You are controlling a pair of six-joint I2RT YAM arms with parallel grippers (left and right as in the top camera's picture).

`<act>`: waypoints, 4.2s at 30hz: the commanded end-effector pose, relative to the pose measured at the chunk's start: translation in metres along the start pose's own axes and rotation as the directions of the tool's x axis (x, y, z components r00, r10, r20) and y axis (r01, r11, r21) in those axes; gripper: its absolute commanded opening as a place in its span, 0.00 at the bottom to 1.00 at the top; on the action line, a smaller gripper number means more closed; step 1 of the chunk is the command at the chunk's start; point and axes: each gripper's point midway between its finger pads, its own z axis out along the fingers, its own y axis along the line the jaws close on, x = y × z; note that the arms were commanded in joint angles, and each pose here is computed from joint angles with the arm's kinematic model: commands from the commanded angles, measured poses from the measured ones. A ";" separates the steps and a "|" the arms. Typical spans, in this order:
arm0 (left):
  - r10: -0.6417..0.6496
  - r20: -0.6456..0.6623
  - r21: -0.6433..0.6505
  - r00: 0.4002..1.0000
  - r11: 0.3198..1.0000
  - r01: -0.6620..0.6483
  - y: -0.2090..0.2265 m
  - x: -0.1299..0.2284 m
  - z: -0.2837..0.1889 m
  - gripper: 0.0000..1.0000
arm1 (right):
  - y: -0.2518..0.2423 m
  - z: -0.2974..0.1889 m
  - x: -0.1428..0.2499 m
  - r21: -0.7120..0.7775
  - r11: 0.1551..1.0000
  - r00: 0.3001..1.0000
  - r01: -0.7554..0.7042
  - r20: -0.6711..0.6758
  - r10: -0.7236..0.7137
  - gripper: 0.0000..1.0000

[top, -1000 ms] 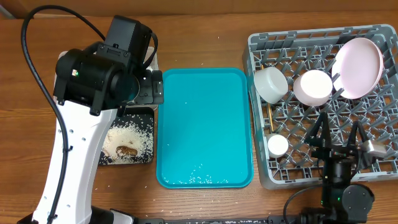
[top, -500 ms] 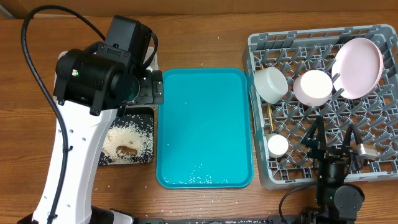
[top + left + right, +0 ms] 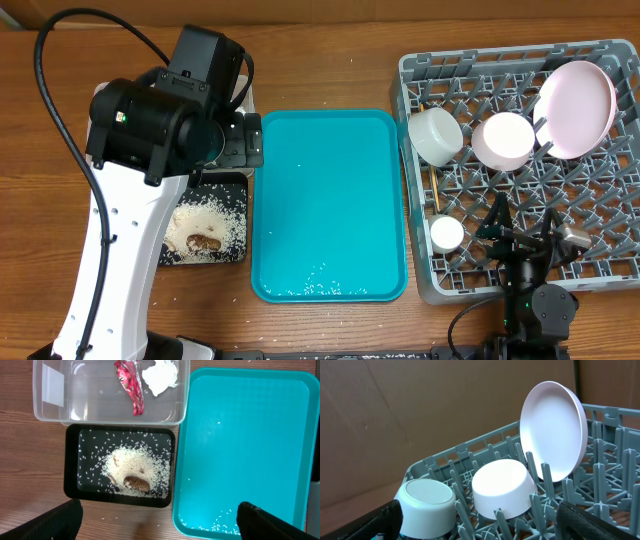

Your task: Sort waste into correct bins and load items into the dishwasher

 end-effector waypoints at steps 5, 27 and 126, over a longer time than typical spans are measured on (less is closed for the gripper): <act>-0.008 -0.003 0.005 1.000 1.000 0.008 0.000 -0.001 0.001 1.00 | -0.002 0.000 0.002 0.005 1.000 1.000 0.010 0.000 -0.010 1.00; -0.032 0.781 0.228 0.624 0.944 -0.237 0.034 -0.023 -0.117 1.00 | -0.002 0.000 0.002 0.005 1.000 1.000 0.010 0.000 -0.010 1.00; -0.018 0.886 0.122 0.463 0.973 -0.196 0.037 0.110 0.130 1.00 | -0.002 0.000 0.002 0.005 1.000 1.000 0.010 0.000 -0.010 1.00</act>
